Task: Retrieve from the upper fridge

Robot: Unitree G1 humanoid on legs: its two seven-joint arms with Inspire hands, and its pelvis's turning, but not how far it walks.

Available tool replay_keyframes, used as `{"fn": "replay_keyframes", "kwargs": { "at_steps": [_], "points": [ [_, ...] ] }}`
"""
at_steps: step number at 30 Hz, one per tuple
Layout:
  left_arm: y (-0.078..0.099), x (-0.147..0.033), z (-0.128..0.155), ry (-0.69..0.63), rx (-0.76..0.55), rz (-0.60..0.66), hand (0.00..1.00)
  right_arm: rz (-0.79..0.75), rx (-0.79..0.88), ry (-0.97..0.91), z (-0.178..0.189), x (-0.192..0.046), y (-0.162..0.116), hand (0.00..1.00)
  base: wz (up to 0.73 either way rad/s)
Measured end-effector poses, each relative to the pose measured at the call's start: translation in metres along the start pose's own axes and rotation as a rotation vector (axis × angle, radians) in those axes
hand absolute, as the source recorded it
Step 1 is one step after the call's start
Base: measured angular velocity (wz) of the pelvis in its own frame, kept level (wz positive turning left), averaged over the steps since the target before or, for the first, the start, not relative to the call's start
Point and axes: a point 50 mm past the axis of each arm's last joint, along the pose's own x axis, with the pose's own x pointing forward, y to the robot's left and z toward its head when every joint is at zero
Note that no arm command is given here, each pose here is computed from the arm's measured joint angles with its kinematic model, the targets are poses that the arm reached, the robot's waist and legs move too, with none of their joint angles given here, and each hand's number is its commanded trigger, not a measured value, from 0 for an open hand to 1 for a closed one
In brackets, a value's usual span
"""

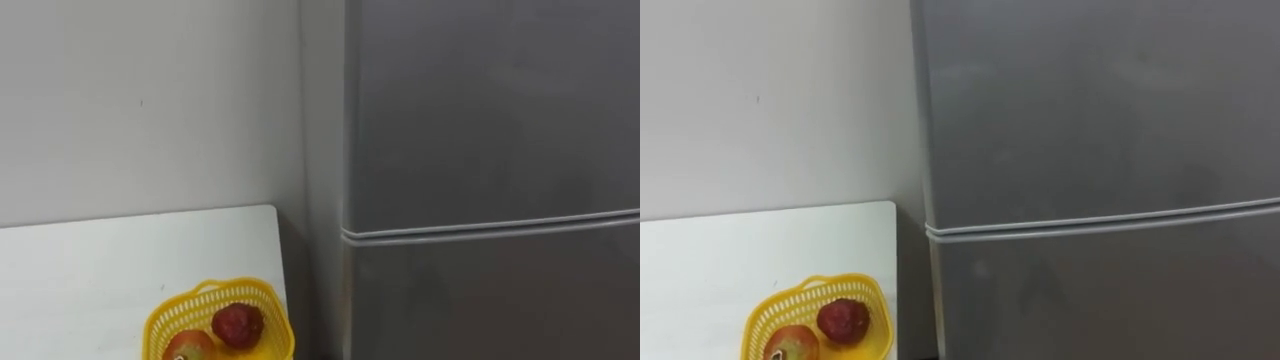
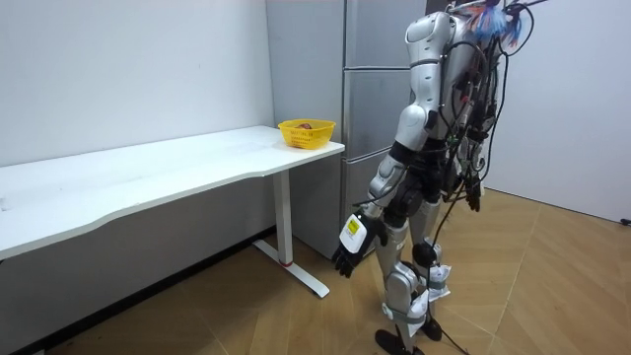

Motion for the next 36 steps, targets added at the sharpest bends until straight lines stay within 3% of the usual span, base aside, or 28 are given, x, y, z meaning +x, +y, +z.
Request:
{"fn": "replay_keyframes", "kwargs": {
  "at_steps": [4, 10, 22, 36],
  "points": [
    [-0.001, 0.000, -0.001, 0.025, 0.033, -0.015, 0.00, 0.061, -0.307, -0.063, 0.002, -0.001, 0.008, 0.00, 0.00],
    [-0.005, 0.000, -0.007, 0.074, 0.056, -0.050, 0.00, 0.165, -0.544, -0.066, 0.005, -0.002, 0.020, 0.00, 0.07],
    [-0.009, 0.000, -0.009, 0.102, 0.058, -0.137, 0.00, 0.285, -0.722, 0.020, -0.005, -0.002, 0.022, 0.00, 0.00],
    [-0.011, 0.000, -0.008, 0.115, 0.060, -0.173, 0.00, 0.359, -0.762, 0.077, -0.010, -0.004, 0.024, 0.00, 0.00]
  ]
}}
